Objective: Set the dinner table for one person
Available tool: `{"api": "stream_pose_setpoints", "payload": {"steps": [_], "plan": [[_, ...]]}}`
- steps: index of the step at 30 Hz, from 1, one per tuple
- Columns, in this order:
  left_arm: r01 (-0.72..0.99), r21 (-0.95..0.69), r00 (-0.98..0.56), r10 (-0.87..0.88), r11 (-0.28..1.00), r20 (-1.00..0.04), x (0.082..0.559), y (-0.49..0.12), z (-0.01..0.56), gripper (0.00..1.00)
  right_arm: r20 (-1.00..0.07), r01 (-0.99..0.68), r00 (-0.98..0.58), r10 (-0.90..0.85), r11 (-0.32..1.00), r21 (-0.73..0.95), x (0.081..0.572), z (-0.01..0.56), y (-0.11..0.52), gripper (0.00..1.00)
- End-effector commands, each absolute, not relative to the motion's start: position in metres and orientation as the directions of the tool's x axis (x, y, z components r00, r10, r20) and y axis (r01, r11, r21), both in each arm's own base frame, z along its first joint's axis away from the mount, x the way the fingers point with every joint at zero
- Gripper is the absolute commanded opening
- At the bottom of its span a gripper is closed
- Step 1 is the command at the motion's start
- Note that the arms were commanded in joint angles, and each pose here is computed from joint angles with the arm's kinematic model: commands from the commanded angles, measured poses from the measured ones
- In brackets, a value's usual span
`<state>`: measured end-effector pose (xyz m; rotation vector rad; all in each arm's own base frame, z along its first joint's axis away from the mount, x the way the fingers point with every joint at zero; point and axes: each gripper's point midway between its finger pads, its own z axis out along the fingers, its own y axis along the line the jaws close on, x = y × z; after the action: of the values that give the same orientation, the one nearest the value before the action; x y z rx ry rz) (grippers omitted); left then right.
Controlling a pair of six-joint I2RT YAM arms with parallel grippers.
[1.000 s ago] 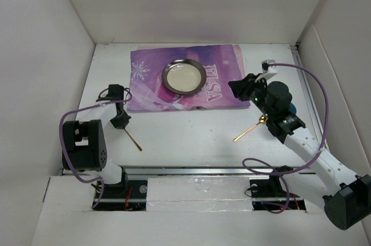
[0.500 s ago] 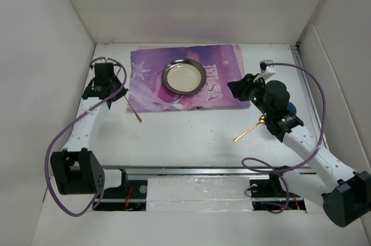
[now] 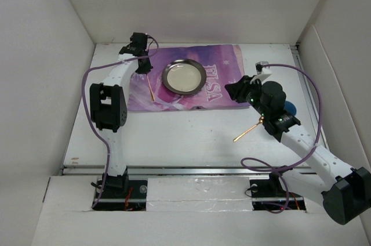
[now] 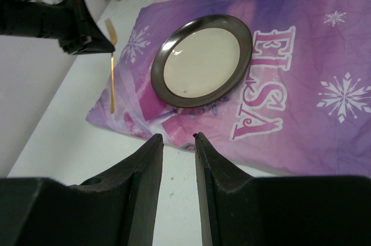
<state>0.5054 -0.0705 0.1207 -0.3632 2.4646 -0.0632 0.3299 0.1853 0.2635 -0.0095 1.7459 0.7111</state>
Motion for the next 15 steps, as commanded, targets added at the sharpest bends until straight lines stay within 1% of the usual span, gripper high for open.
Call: {"api": "stream_pose_setpoints", "payload": {"steps": [1,2,3,4,5,10,12,15], "plan": [[-0.194,-0.038,-0.775,-0.177,0.980,-0.607,0.515,-0.071,0.138,0.00,-0.898,-0.397,-0.256,0.358,0.808,0.436,0.333,0.278,0.191,0.34],[-0.178,-0.027,-0.765,-0.156,0.984,-0.625,0.522,-0.080,0.146,0.00,-0.899,-0.396,-0.258,0.354,0.810,0.432,0.334,0.277,0.193,0.34],[-0.189,0.017,-0.768,-0.136,0.982,-0.626,0.523,-0.077,0.144,0.00,-0.900,-0.393,-0.257,0.352,0.812,0.431,0.335,0.276,0.193,0.34],[-0.192,0.050,-0.781,-0.122,0.980,-0.613,0.526,-0.073,0.132,0.00,-0.900,-0.390,-0.258,0.351,0.815,0.429,0.336,0.275,0.192,0.34],[-0.180,0.057,-0.771,-0.105,0.982,-0.628,0.532,-0.079,0.138,0.00,-0.900,-0.397,-0.263,0.347,0.811,0.429,0.335,0.274,0.196,0.34],[-0.193,0.098,-0.797,-0.098,0.976,-0.596,0.534,-0.068,0.119,0.00,-0.901,-0.394,-0.273,0.338,0.815,0.425,0.336,0.269,0.199,0.35],[-0.190,0.075,-0.803,-0.111,0.979,-0.585,0.535,-0.063,0.114,0.00,-0.899,-0.395,-0.280,0.336,0.813,0.427,0.337,0.267,0.200,0.35],[-0.186,0.092,-0.807,-0.099,0.978,-0.582,0.539,-0.061,0.109,0.00,-0.901,-0.400,-0.283,0.330,0.813,0.424,0.337,0.265,0.204,0.35]]}}
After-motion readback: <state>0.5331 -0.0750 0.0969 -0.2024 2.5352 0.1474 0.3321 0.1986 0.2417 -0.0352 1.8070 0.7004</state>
